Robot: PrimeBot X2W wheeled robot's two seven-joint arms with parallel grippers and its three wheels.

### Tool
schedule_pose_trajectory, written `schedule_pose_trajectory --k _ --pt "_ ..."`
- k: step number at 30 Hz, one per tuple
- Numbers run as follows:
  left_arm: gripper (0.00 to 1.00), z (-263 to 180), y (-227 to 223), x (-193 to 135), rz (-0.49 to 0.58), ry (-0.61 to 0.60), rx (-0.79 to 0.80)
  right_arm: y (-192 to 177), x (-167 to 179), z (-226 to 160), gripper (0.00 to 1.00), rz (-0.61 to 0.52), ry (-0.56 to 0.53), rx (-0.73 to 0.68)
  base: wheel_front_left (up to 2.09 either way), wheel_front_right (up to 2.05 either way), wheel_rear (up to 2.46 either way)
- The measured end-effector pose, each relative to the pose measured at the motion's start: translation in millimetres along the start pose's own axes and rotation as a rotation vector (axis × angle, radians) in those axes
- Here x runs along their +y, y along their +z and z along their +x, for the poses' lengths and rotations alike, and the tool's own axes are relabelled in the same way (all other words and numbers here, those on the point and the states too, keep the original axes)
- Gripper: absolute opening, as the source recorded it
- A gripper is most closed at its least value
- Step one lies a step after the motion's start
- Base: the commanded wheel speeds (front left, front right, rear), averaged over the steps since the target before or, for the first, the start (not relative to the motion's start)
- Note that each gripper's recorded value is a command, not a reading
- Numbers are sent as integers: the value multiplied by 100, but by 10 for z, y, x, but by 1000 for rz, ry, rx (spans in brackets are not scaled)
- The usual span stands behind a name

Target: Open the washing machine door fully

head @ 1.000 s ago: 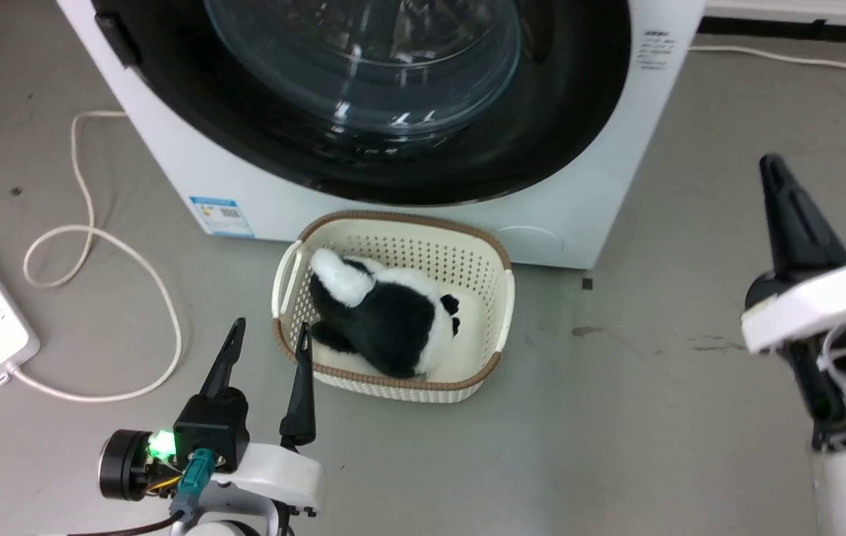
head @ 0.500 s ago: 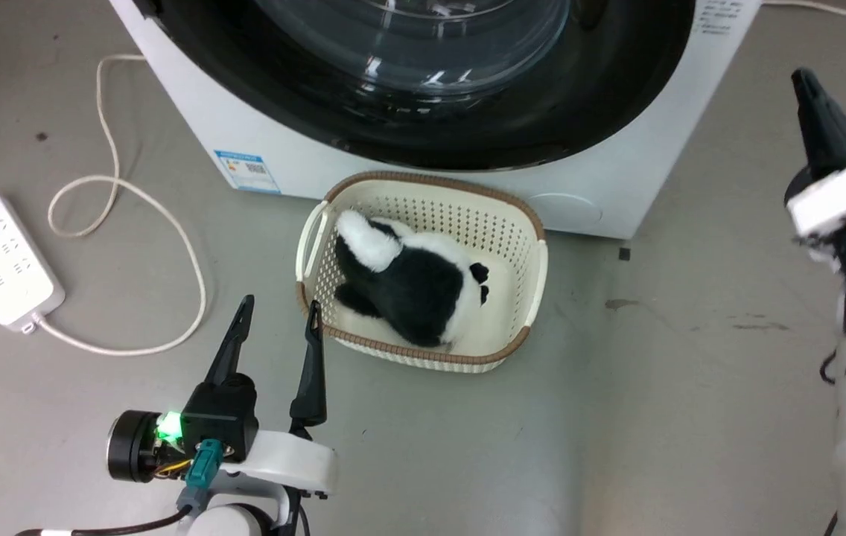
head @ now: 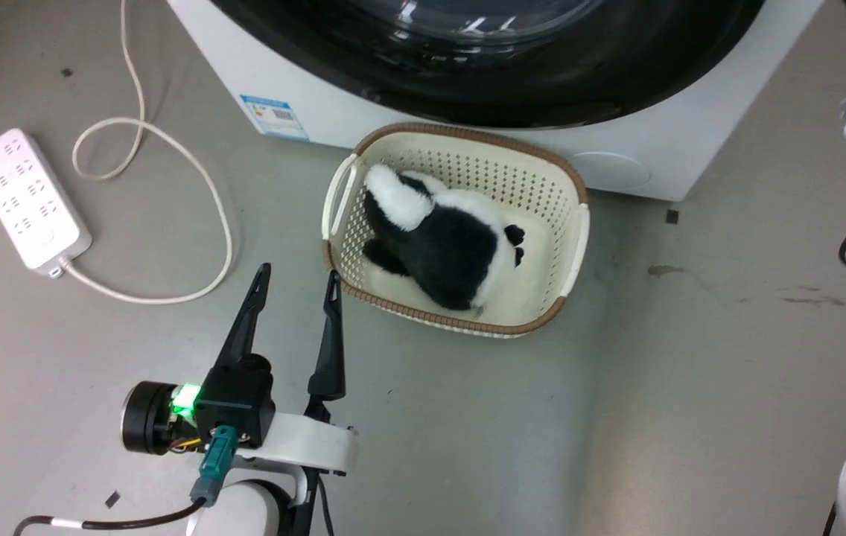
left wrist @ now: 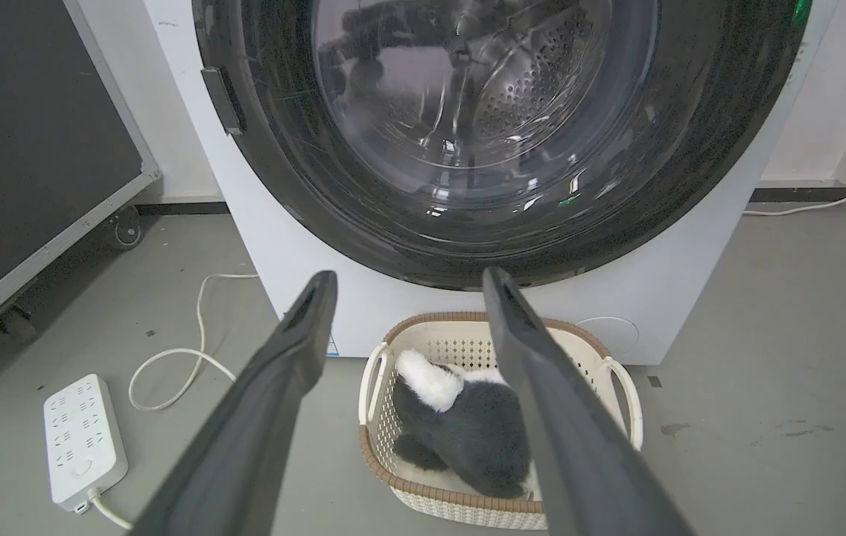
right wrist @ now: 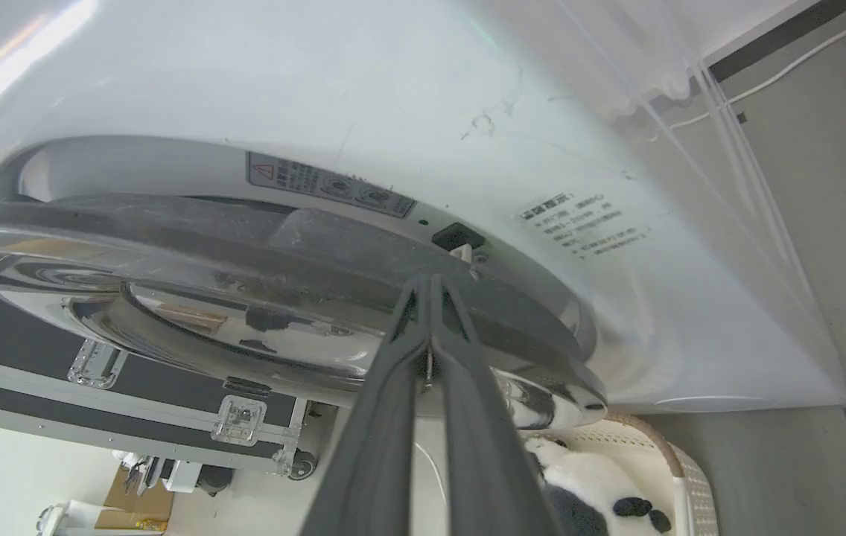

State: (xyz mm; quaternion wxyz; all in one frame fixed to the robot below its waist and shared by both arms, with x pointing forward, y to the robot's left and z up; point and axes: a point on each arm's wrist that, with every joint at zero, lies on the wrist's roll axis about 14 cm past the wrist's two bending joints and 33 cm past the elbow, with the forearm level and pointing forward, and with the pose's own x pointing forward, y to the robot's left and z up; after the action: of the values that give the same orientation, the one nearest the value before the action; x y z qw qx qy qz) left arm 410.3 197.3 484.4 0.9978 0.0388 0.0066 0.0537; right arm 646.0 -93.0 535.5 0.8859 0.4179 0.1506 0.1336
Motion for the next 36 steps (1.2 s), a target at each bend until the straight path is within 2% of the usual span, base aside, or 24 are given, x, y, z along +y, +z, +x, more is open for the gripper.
schedule_pose_trajectory --k 5,11,20,29,36 --pt "100 5 -65 34 12 16 11 -76 -4 266 0 104 2 100 0 0 0" --pt "100 47 -87 51 24 24 8 -99 30 468 0 197 16 157 0 0 0" --pt "100 77 -114 94 35 43 5 -205 66 641 0 308 40 269 0 0 0" --pt "100 42 18 117 35 59 -40 -418 267 513 0 395 92 414 0 0 0" --pt "100 -65 228 133 25 60 -97 -703 351 126 0 420 101 497 0 0 0"
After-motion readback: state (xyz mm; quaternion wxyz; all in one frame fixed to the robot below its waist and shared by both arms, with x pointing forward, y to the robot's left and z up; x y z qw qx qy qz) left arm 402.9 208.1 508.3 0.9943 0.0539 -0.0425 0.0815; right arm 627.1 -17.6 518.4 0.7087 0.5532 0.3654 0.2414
